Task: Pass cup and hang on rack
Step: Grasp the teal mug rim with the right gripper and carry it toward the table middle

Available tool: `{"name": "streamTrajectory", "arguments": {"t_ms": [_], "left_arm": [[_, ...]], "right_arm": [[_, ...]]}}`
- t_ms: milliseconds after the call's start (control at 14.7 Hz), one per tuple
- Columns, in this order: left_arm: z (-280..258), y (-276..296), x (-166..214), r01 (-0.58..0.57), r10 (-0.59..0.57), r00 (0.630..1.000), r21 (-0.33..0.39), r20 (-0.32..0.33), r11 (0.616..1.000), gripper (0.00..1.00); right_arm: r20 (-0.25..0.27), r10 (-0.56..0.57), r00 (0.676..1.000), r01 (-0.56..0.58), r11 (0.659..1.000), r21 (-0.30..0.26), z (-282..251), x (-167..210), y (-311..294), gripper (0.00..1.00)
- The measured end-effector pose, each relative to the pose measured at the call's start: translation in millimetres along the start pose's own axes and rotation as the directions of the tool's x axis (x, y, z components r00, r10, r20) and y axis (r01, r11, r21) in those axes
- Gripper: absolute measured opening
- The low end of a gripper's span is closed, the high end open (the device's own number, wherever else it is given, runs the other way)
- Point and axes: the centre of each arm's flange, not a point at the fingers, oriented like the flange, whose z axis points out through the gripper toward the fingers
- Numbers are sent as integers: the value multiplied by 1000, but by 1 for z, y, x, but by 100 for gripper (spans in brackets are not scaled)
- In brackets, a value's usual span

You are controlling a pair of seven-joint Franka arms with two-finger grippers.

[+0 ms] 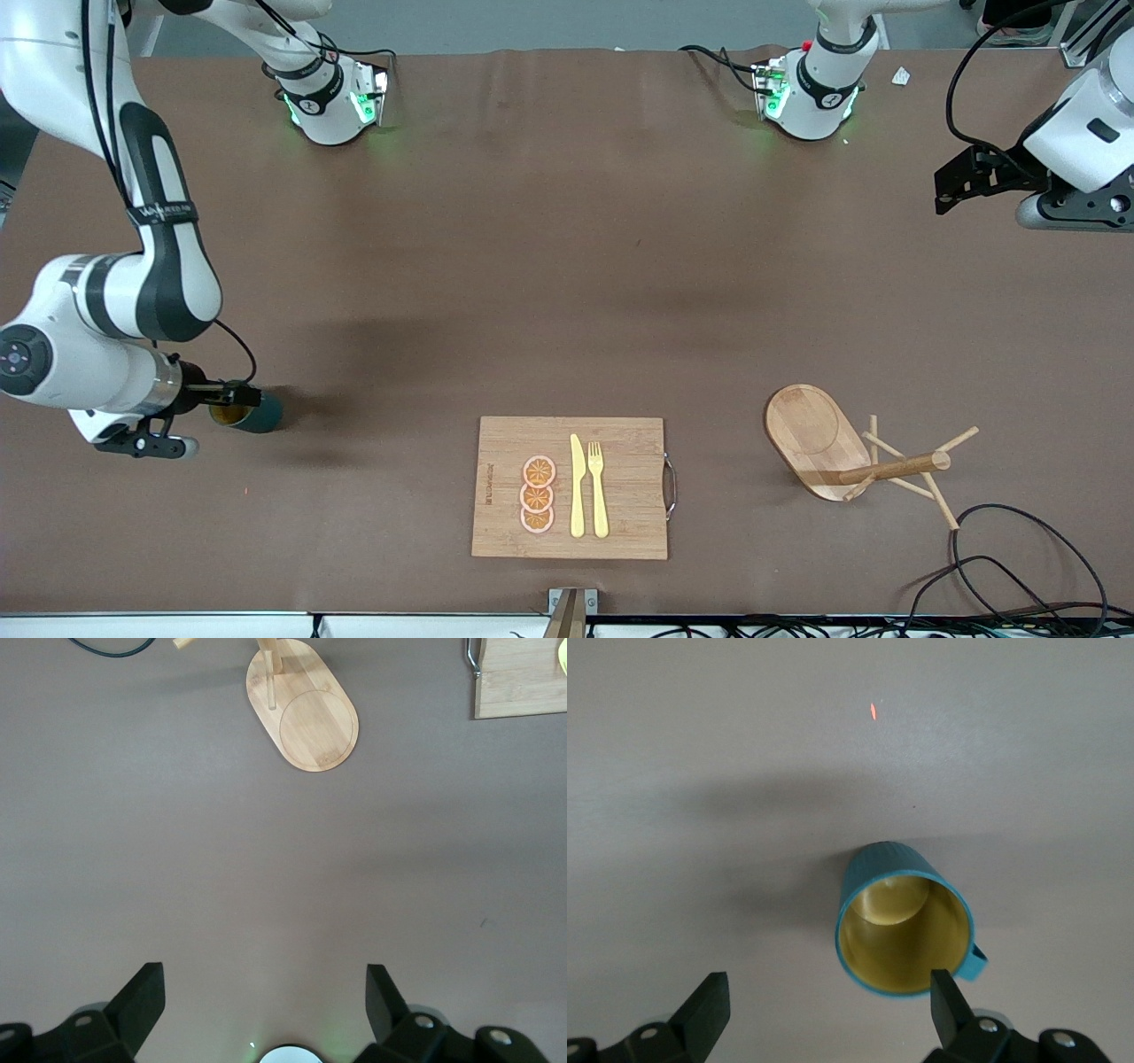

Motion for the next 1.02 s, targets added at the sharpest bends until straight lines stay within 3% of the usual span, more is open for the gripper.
{"name": "streamTrajectory", "arguments": {"t_ms": [340, 408, 749, 885, 1021], "left_arm": [[0, 1, 0, -2, 2, 1000, 0, 0, 1000, 100], [0, 1, 0, -1, 1, 1000, 0, 0, 1000, 100], [0, 0, 0, -1, 1, 1000, 0, 0, 1000, 100], [0, 0, 0, -1, 1, 1000, 0, 0, 1000, 100], [0, 0, 0, -1, 1, 1000, 0, 0, 1000, 100]], "right_arm": [[17, 23, 1000, -23, 1000, -3, 36, 6, 0, 97], [13, 24, 1000, -24, 1000, -3, 40, 7, 0, 91], [9, 27, 1000, -27, 1000, -3, 56, 10, 1, 36], [-1, 30, 1000, -30, 1000, -3, 56, 12, 2, 33], [-4, 30, 1000, -30, 1000, -3, 55, 12, 2, 9]]}}
